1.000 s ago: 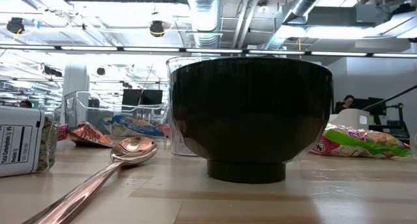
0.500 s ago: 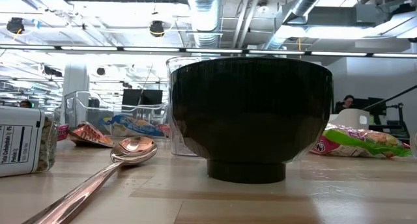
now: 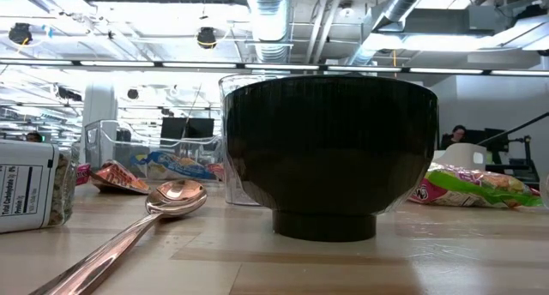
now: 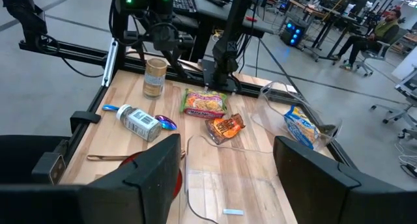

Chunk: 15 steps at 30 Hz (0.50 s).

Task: Pick & Place Food Item
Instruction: Put the gold spice bottle into the bottom transparent bin

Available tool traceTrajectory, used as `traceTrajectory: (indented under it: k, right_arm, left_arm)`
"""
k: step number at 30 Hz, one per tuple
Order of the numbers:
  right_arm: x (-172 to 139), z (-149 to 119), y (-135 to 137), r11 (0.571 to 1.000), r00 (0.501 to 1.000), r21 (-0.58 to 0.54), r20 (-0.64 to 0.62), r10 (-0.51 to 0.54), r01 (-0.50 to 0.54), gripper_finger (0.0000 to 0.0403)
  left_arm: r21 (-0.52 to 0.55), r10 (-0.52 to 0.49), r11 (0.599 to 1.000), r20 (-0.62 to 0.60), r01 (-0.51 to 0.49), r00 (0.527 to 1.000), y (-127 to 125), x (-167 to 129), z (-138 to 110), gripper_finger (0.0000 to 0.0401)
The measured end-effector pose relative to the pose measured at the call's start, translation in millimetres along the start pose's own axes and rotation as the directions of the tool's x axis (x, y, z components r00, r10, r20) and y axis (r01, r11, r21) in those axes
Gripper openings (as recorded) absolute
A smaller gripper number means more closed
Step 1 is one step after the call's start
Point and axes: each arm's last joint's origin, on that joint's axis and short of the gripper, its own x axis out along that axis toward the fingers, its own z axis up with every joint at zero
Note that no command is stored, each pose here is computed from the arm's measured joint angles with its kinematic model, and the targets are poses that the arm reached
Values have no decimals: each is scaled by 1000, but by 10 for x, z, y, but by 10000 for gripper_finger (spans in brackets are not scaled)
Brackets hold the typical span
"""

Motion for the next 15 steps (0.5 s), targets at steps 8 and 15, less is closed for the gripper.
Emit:
traceTrajectory:
  k: [8,15]
  right_arm:
    - [0,0,0,1000,1000,0,0,0,0,240]
    - [-2,-1,1,1000,1000,-1,0,1,-1,240]
  left_arm:
    - [-15,-12,1000,3,12,1000,4,16,69,367]
    - [-21,-7,1000,7,8,1000,20,22,120,337]
